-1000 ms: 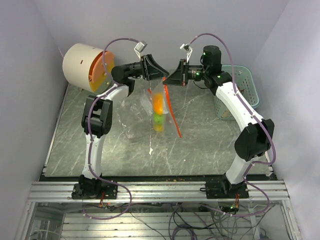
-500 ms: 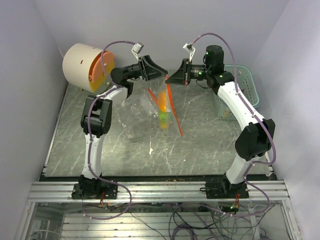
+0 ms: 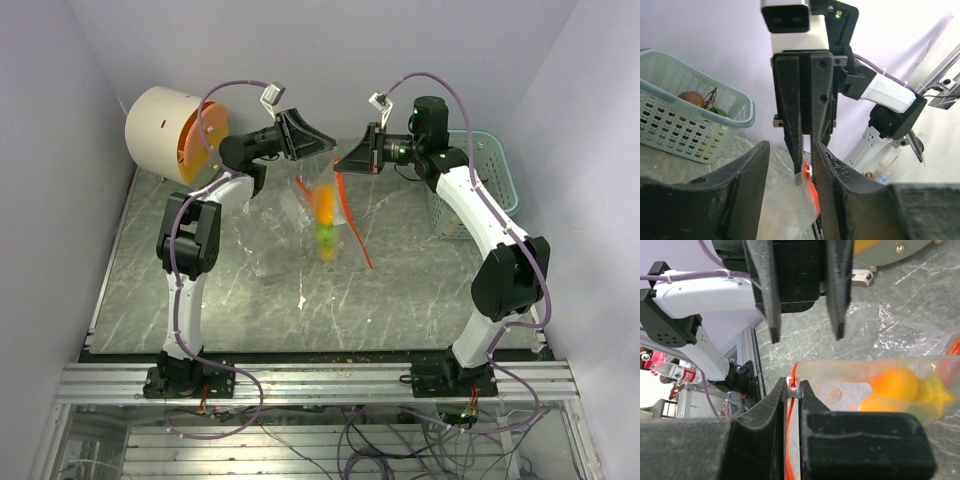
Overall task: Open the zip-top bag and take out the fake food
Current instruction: Unzip the zipper food storage bag at the center of the board.
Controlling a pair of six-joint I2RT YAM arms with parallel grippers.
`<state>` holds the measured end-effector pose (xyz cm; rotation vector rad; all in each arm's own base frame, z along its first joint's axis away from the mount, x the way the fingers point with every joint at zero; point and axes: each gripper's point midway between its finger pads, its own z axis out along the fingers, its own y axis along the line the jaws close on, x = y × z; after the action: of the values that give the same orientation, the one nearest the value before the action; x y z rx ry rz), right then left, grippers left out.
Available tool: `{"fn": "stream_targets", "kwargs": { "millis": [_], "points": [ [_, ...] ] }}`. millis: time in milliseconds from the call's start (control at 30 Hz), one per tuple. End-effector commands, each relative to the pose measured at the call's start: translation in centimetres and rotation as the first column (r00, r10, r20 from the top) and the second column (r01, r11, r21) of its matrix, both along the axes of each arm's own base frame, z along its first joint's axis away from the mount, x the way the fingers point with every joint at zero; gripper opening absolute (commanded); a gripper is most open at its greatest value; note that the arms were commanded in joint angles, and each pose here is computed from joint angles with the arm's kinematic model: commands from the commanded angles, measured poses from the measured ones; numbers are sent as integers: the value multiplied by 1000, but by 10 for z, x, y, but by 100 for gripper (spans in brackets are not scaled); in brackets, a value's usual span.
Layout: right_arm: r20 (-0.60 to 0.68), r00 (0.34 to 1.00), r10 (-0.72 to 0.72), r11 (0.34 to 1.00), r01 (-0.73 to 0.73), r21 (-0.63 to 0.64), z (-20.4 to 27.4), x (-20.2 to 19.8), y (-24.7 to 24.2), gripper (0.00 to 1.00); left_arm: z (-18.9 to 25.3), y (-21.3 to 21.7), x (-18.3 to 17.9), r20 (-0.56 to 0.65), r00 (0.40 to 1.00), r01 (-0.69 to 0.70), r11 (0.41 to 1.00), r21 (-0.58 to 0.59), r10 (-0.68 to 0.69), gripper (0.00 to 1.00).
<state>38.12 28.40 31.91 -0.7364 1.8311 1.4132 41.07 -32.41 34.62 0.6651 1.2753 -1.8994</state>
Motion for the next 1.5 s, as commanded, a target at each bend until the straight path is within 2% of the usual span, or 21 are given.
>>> {"fn": "stream_targets", "kwargs": {
  "millis": [0, 167, 200, 267, 333, 700, 800, 933, 1167, 1333, 1467],
  "points": [
    [41, 999, 1, 1000, -2, 22, 12, -4, -8, 0, 35, 8, -48, 306, 952, 28, 995, -94, 2, 48],
    [38, 999, 6, 1000, -7, 27, 11, -4, -7, 0, 37, 3, -51, 297, 954, 58, 995, -87, -30, 43],
    [39, 999, 6, 1000, -7, 27, 11, -4, -7, 0, 35, 0, -52, 297, 954, 65, 994, -83, -38, 45],
    [43, 999, 6, 1000, -7, 26, 13, -3, -7, 0, 32, -4, -53, 291, 955, 81, 994, -75, -56, 55],
    [47, 999, 4, 1000, -5, 25, 14, -3, -7, 0, 28, -9, -55, 283, 956, 97, 993, -63, -76, 58],
    [43, 999, -19, 999, 17, 30, 14, 0, -11, 0, 12, -12, -66, 251, 963, 107, 994, -34, -95, 40],
    [43, 999, -19, 999, 17, 30, 14, 0, -11, 0, 11, -12, -68, 247, 964, 106, 994, -29, -95, 40],
    [47, 999, -23, 999, 22, 30, 15, 0, -12, 0, 7, -11, -67, 232, 968, 104, 994, -27, -95, 48],
    [39, 999, -34, 999, 33, 25, 11, -1, -14, 0, 7, -11, -69, 228, 969, 105, 994, -26, -97, 30],
    [41, 998, -41, 999, 40, 31, 12, 0, -14, 0, 4, -10, -71, 219, 970, 108, 994, -17, -101, 8],
    [39, 998, -46, 999, 44, 30, 11, 1, -14, 0, 4, -10, -71, 211, 972, 106, 994, -19, -100, 7]
  ]
}}
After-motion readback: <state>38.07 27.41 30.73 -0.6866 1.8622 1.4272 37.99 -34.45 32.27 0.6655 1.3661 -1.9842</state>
